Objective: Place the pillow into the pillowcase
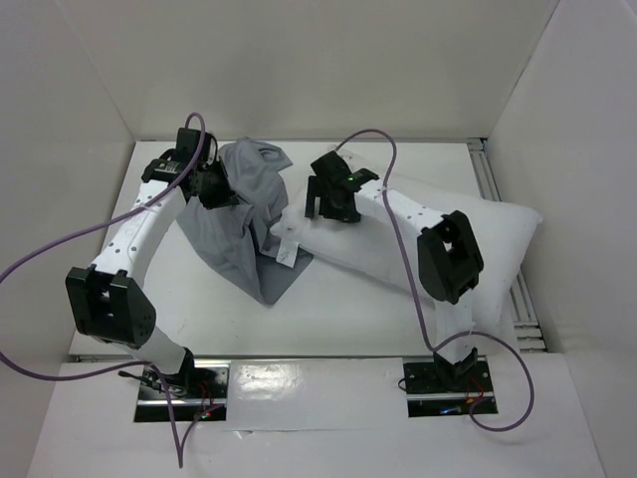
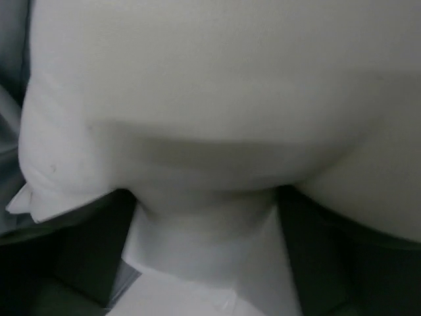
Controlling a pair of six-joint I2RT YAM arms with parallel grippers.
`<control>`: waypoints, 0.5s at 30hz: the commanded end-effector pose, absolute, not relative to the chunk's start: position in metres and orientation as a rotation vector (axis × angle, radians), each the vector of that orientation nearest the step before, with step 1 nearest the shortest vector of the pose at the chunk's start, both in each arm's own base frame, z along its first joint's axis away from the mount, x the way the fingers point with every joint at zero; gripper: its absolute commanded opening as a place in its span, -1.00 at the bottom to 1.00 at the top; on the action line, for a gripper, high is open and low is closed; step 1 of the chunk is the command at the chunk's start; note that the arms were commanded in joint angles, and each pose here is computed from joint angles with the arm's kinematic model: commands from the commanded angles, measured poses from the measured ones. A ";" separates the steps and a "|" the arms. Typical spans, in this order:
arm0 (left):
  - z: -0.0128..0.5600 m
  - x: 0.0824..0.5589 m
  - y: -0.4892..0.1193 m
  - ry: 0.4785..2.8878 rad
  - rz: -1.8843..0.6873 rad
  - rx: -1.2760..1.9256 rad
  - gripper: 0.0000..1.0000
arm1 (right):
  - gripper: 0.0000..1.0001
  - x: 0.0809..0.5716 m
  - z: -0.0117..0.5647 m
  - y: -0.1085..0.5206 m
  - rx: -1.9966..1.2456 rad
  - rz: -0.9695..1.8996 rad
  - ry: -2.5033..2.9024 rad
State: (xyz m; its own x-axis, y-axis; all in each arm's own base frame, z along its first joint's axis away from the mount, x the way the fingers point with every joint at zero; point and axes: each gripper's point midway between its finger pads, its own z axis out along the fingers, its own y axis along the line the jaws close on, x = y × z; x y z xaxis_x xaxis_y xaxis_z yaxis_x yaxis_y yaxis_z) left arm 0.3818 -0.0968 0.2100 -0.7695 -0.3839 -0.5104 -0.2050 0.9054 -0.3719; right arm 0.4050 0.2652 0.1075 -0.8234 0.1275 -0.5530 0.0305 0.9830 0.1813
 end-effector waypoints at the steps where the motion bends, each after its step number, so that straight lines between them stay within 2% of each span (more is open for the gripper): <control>1: 0.223 0.375 -0.093 2.430 -0.408 -0.381 -1.00 | 0.49 0.429 0.084 0.262 0.301 0.241 2.530; 3: 0.223 0.375 -0.091 2.430 -0.413 -0.374 -1.00 | -0.79 0.436 0.081 0.256 0.343 0.249 2.526; 4: 0.223 0.375 -0.091 2.430 -0.414 -0.374 -1.00 | -1.00 0.437 0.090 0.256 0.343 0.264 2.508; 6: 0.227 0.377 -0.088 2.421 -0.415 -0.365 -1.00 | -1.00 0.435 0.104 0.254 0.303 0.293 2.461; 7: 0.231 0.378 -0.086 2.411 -0.430 -0.371 -1.00 | -1.00 0.432 0.137 0.254 0.274 0.353 2.398; 9: 0.233 0.381 -0.088 2.413 -0.457 -0.337 -1.00 | -1.00 0.419 0.154 0.250 0.187 0.402 2.344; 10: 0.236 0.384 -0.087 2.405 -0.470 -0.340 -1.00 | -1.00 0.406 0.193 0.250 0.140 0.491 2.269; 11: 0.237 0.385 -0.088 2.412 -0.478 -0.319 -1.00 | -1.00 0.399 0.208 0.249 0.100 0.527 2.225; 12: 0.242 0.385 -0.090 2.404 -0.508 -0.302 -1.00 | -1.00 0.381 0.202 0.245 0.038 0.518 2.240; 14: 0.246 0.391 -0.090 2.397 -0.531 -0.280 -1.00 | -1.00 0.353 0.238 0.240 -0.035 0.587 2.159; 15: 0.249 0.390 -0.092 2.398 -0.538 -0.265 -1.00 | -1.00 0.337 0.230 0.237 -0.077 0.589 2.181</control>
